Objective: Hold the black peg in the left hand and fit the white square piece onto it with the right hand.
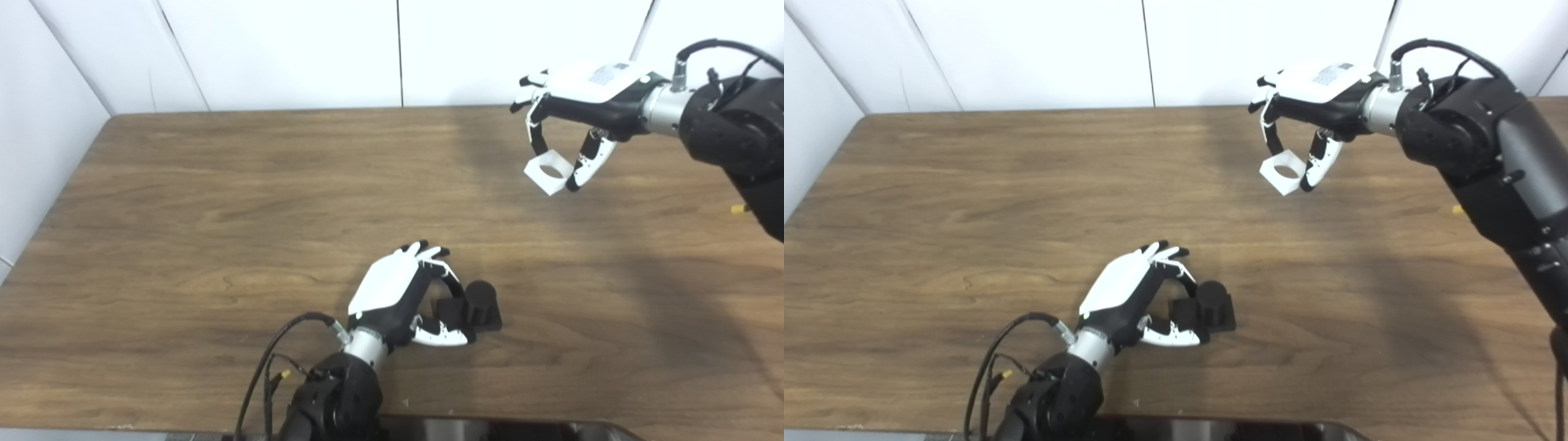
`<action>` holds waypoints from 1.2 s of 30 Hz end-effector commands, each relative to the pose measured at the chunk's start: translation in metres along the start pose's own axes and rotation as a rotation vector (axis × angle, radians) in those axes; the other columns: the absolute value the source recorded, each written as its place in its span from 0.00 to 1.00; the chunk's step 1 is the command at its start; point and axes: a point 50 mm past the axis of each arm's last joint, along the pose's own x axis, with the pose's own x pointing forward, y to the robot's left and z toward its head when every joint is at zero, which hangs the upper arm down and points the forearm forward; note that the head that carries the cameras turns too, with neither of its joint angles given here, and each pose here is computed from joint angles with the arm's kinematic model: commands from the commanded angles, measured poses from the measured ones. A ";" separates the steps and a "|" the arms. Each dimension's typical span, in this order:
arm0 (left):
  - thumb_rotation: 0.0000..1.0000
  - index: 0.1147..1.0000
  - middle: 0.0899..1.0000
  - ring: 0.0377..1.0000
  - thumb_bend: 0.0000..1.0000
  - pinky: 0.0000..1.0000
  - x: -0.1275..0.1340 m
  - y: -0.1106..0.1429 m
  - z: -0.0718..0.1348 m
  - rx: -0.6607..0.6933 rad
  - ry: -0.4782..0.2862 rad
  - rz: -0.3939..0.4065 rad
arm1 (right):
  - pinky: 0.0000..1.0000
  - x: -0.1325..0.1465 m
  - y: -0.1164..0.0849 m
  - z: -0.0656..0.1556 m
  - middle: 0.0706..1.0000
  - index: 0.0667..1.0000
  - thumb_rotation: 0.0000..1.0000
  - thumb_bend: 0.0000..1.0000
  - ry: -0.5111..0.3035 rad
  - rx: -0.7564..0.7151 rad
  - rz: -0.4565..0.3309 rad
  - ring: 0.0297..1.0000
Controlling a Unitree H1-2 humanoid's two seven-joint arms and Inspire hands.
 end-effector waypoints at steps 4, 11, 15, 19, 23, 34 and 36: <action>0.07 0.42 0.91 1.00 0.52 1.00 -0.003 0.000 -0.019 0.025 0.096 -0.036 | 1.00 -0.022 -0.033 0.011 0.88 0.45 0.14 0.52 -0.026 -0.016 -0.078 1.00; 0.07 0.42 0.91 1.00 0.52 1.00 -0.005 0.004 -0.025 0.033 0.096 -0.030 | 1.00 -0.034 -0.036 0.031 0.87 0.45 0.14 0.52 -0.088 -0.020 -0.104 1.00; 0.08 0.42 0.91 1.00 0.52 1.00 -0.006 0.006 -0.027 0.048 0.099 -0.031 | 1.00 -0.040 -0.038 0.044 0.88 0.45 0.14 0.53 -0.097 -0.035 -0.101 1.00; 0.07 0.42 0.90 1.00 0.52 1.00 -0.005 0.007 -0.029 0.067 0.104 -0.030 | 0.99 -0.047 -0.039 0.056 0.88 0.45 0.14 0.52 -0.123 -0.034 -0.098 1.00; 0.07 0.42 0.90 1.00 0.52 1.00 -0.004 0.008 -0.032 0.067 0.112 -0.018 | 0.98 -0.053 -0.039 0.069 0.88 0.45 0.14 0.53 -0.157 -0.036 -0.095 1.00; 0.07 0.43 0.91 1.00 0.52 1.00 -0.003 0.015 -0.040 0.030 0.120 -0.007 | 0.97 -0.044 -0.027 0.091 0.90 0.45 0.14 0.53 -0.202 -0.051 -0.098 1.00; 0.07 0.43 0.91 1.00 0.52 1.00 -0.003 0.016 -0.041 0.027 0.121 -0.009 | 0.98 -0.039 -0.023 0.095 0.91 0.45 0.14 0.53 -0.208 -0.048 -0.101 1.00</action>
